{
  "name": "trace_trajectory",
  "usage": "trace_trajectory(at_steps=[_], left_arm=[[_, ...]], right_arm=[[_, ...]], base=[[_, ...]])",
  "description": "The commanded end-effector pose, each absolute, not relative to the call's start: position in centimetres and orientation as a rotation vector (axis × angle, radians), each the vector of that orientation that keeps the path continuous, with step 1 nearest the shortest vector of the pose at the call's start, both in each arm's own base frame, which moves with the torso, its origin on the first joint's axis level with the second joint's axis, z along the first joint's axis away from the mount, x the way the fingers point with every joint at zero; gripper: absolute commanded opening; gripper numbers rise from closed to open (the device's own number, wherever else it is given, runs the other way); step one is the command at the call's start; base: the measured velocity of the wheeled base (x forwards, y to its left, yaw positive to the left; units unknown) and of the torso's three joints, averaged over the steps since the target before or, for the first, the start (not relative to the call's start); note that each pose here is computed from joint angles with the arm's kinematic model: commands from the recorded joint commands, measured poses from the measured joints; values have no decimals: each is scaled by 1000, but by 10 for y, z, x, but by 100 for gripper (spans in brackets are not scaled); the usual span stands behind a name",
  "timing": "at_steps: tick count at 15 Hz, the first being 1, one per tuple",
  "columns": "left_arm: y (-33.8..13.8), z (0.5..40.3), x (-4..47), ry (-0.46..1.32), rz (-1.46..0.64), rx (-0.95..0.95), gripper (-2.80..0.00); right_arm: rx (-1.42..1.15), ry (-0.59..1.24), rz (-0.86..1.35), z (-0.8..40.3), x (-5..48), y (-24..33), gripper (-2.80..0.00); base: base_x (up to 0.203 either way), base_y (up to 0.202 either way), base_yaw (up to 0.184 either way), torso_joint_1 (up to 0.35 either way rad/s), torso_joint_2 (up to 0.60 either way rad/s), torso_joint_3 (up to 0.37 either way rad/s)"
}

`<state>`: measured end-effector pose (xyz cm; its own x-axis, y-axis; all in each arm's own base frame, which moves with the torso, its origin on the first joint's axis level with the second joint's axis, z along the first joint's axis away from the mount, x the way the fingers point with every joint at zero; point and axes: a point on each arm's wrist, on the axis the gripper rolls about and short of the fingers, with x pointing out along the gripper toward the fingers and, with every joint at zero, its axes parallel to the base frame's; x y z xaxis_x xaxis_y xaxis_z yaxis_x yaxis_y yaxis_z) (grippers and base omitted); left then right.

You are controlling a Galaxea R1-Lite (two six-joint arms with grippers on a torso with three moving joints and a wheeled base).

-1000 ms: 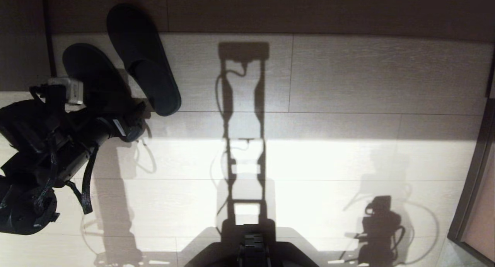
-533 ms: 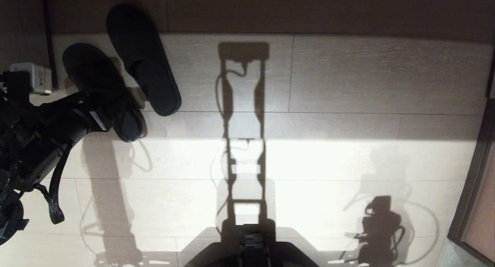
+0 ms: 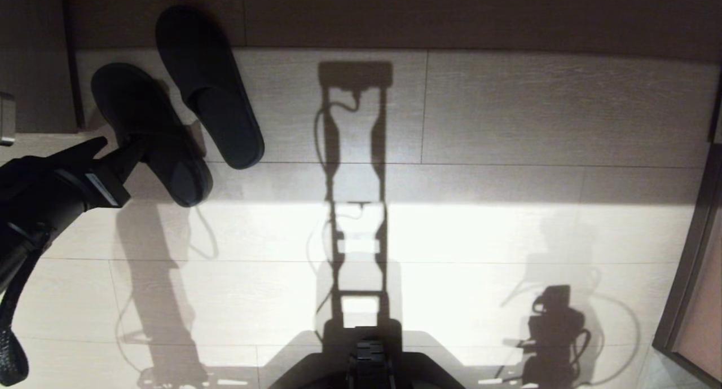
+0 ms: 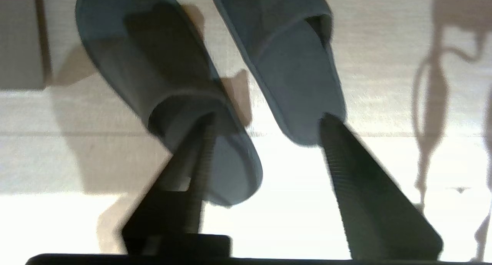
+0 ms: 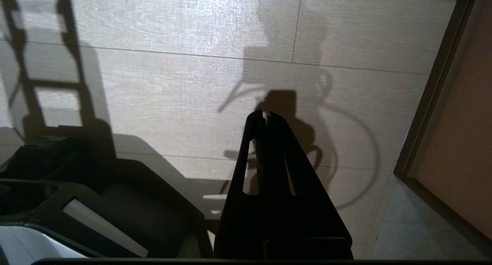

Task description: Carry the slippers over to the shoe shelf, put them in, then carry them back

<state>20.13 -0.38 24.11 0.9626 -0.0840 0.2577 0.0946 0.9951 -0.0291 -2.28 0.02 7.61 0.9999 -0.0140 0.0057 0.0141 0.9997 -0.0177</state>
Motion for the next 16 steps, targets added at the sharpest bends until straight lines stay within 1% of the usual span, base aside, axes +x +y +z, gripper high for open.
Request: trace_trajectory(at_steps=[1,7,11,14,16], left_arm=[[-3,249,173,-292,-91,-38,-280],[-3,241,124,-244,-81,-22,-280],[-2,216,92,-217,-76,-20,-280],[-2,197,54,-253,-76,-10,-280],[-2,170,37,-228,-73,-2,-280]], right_arm=[[-18,-6,-14,64,-23,0,-280],[-18,-6,-14,64,-23,0,-280],[-18,-6,-14,64,-23,0,-280],[-18,-6,-14,64,-23,0,-280],[-18,-6,-14,64,-23,0,-280]], base=[[0,0,0,0,0,0],[0,0,0,0,0,0],[0,0,0,0,0,0],[0,0,0,0,0,0],[0,0,0,0,0,0]])
